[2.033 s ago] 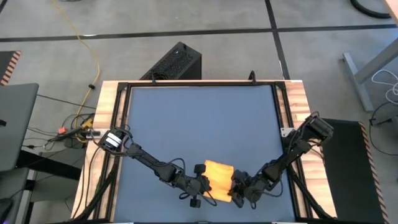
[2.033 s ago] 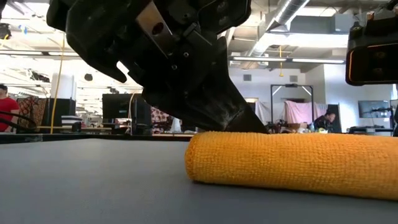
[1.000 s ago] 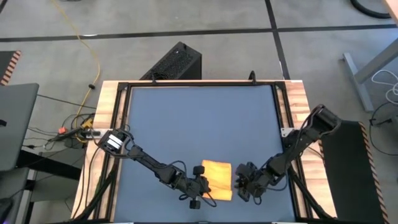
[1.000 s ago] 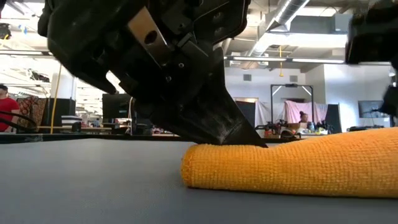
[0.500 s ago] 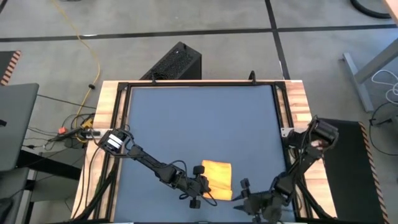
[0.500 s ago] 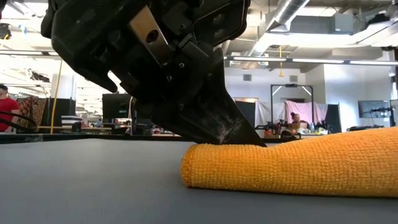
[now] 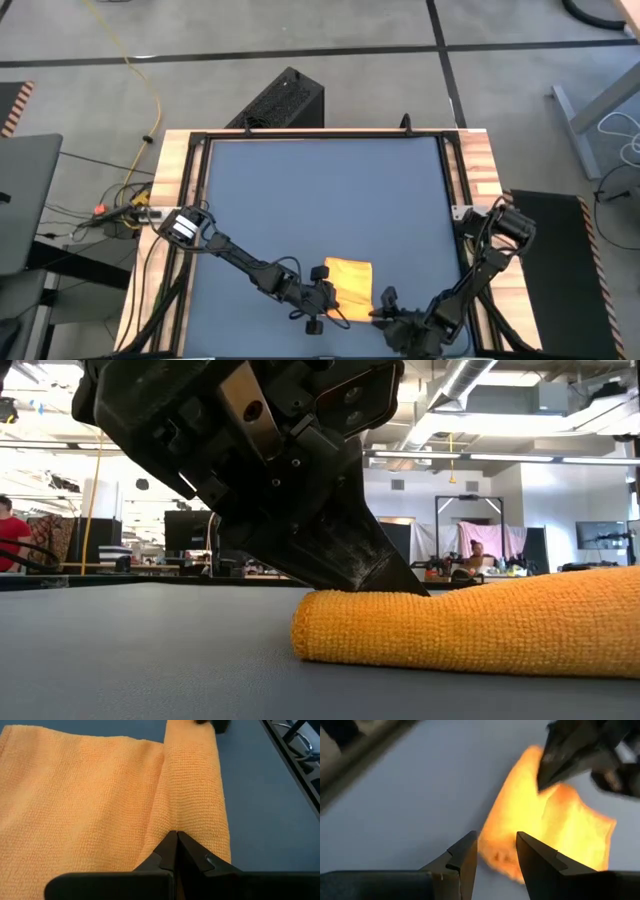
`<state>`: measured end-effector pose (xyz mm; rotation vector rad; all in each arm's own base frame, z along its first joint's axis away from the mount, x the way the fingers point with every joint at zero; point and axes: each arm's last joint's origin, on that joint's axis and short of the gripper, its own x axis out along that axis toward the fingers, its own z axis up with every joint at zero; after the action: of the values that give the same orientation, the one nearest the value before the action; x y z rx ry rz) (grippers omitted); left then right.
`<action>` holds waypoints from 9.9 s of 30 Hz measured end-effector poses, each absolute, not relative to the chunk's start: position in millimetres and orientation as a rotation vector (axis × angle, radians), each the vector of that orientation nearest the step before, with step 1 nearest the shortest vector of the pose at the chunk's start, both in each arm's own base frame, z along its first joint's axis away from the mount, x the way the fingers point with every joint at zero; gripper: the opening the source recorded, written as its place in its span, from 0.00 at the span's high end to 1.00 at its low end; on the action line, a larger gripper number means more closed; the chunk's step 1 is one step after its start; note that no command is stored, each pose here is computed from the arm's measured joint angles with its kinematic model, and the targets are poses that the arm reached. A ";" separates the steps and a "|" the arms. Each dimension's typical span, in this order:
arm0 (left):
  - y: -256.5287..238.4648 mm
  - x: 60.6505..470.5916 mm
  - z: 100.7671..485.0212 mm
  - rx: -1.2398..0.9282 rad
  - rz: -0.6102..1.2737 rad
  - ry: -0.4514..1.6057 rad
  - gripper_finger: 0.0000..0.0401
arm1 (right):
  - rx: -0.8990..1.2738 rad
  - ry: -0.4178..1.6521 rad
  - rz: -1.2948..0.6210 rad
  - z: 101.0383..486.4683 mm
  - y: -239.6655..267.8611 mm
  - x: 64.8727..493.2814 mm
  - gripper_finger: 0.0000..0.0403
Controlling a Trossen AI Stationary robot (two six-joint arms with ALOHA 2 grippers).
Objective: Roll towel into tight, uniform cylinder
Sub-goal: Roll the orange microfiber towel
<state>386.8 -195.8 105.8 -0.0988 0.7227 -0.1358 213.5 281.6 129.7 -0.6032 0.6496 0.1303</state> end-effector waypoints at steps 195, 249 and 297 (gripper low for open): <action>-199.7 344.8 196.2 -0.046 -0.337 0.864 0.82 | 0.490 0.868 0.147 106.3 212.5 269.1 0.94; -250.6 363.9 149.3 0.173 -0.163 0.698 0.42 | 0.671 0.884 0.169 109.9 184.9 294.3 0.94; -236.3 373.1 129.1 -0.280 -0.205 0.919 0.96 | 0.340 0.783 0.031 140.4 196.8 261.0 0.51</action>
<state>373.1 -236.3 129.1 -0.2805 0.9191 -0.2053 261.0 196.8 140.4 0.3398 0.7834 0.0308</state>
